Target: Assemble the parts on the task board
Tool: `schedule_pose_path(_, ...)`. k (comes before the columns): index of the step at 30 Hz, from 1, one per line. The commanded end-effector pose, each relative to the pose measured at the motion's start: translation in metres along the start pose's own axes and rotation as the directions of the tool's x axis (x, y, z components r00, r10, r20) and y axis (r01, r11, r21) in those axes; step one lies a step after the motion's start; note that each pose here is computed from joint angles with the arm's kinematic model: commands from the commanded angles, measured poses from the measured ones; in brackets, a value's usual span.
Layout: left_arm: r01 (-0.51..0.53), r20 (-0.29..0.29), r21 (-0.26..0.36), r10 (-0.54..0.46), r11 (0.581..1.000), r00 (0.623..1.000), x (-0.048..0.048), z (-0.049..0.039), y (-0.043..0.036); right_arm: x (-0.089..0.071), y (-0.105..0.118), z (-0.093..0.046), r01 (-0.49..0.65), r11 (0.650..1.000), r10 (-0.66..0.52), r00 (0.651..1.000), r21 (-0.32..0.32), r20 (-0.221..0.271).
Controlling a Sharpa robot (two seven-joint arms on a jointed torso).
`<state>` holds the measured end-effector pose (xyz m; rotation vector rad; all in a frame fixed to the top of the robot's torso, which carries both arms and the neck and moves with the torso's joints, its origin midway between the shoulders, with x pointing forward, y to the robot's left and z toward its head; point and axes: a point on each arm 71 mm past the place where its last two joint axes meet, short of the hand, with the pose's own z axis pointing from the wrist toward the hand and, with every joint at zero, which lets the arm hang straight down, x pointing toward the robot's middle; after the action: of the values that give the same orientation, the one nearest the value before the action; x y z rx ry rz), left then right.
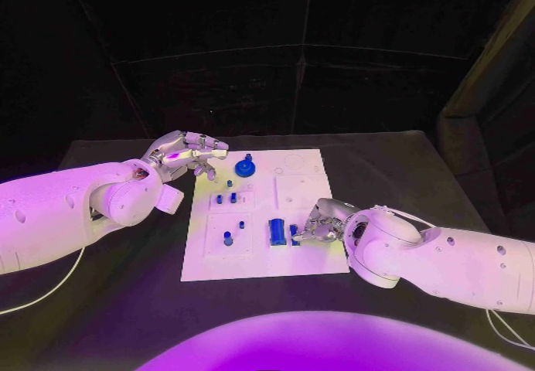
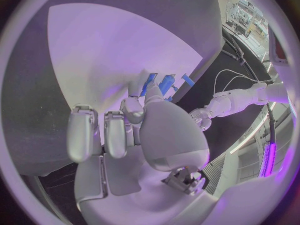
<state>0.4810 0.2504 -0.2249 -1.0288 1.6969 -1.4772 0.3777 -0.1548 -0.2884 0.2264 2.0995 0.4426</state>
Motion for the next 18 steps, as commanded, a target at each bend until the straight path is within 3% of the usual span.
schedule_pose_path(1,0.006,-0.008,0.004,-0.006,1.0,1.0,0.0002,0.0002,-0.0012,-0.002,0.001,-0.001,-0.01,0.999,0.011,1.0,-0.033,0.02)
schedule_pose_path(4,0.005,-0.006,0.004,-0.005,1.0,1.0,-0.0008,0.0003,-0.0011,-0.004,0.0,-0.002,-0.034,0.997,0.036,0.999,-0.068,0.032)
schedule_pose_path(7,0.004,-0.002,0.005,-0.004,1.0,1.0,-0.002,0.0009,-0.0009,-0.007,0.0,-0.005,-0.087,0.984,0.091,0.996,-0.156,0.02)
schedule_pose_path(12,0.052,0.006,0.007,-0.052,0.999,0.999,-0.0017,0.0045,-0.0007,-0.024,-0.006,-0.006,-0.255,0.914,0.26,0.965,-0.316,-0.024)
schedule_pose_path(16,0.151,0.056,0.031,-0.152,0.988,0.987,-0.0059,0.009,-0.0004,-0.052,-0.016,0.004,-0.44,0.815,0.461,0.887,-0.377,-0.039)
schedule_pose_path(18,0.174,0.081,0.049,-0.178,0.984,0.981,-0.0097,0.0116,-0.0003,-0.069,-0.024,0.011,-0.537,0.744,0.574,0.819,-0.397,-0.031)
